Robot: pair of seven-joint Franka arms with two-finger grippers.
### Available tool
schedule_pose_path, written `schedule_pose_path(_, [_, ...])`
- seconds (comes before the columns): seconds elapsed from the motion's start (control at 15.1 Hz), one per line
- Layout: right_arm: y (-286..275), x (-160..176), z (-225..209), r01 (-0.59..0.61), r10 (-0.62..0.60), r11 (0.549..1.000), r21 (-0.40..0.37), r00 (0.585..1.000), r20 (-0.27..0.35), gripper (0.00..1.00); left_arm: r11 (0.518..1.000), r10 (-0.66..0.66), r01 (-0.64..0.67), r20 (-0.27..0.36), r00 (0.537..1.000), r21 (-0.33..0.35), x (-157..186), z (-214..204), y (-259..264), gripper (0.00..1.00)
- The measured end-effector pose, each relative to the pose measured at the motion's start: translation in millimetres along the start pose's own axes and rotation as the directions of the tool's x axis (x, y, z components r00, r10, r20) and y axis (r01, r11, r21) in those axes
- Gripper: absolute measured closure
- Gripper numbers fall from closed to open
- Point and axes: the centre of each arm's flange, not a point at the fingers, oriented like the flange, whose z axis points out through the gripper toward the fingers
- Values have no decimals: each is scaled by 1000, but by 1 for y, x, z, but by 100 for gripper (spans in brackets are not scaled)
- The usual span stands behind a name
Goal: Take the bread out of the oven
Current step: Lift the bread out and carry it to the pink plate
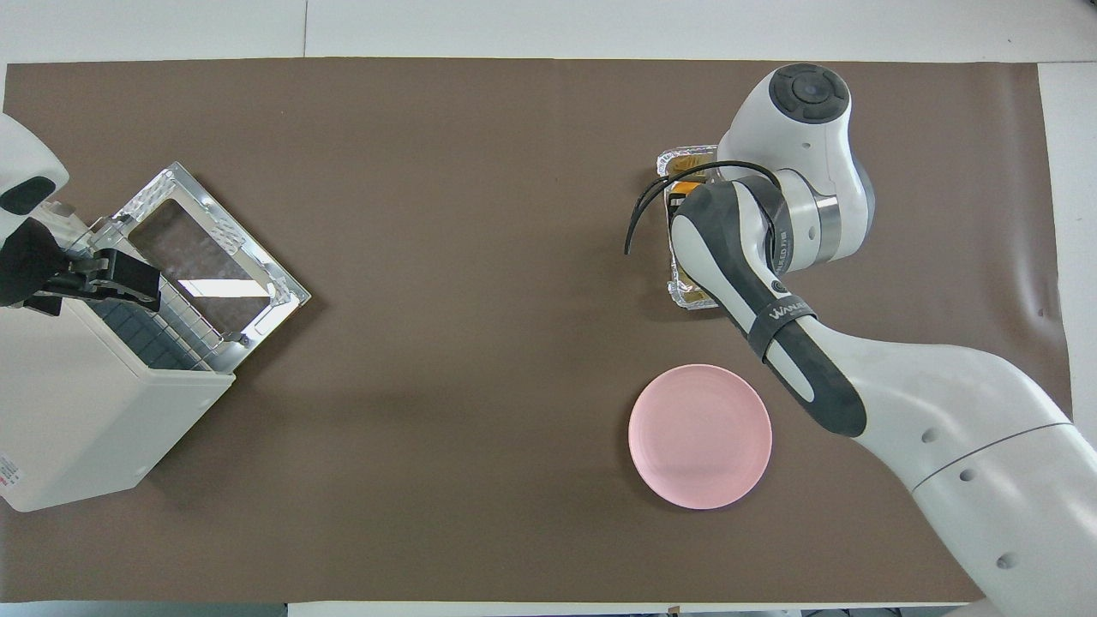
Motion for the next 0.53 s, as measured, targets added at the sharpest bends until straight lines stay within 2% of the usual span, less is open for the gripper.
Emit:
schedule_pose_path(0.13, [3, 0, -2, -5, 5, 1000, -4, 1000, 9, 91, 1000, 0, 0, 0, 1000, 0, 0, 0, 0, 0])
schedule_pose_path(0.53, [4, 1, -31, -4, 5, 1000, -13, 999, 34, 91, 1000, 0, 0, 0, 1000, 0, 0, 0, 0, 0])
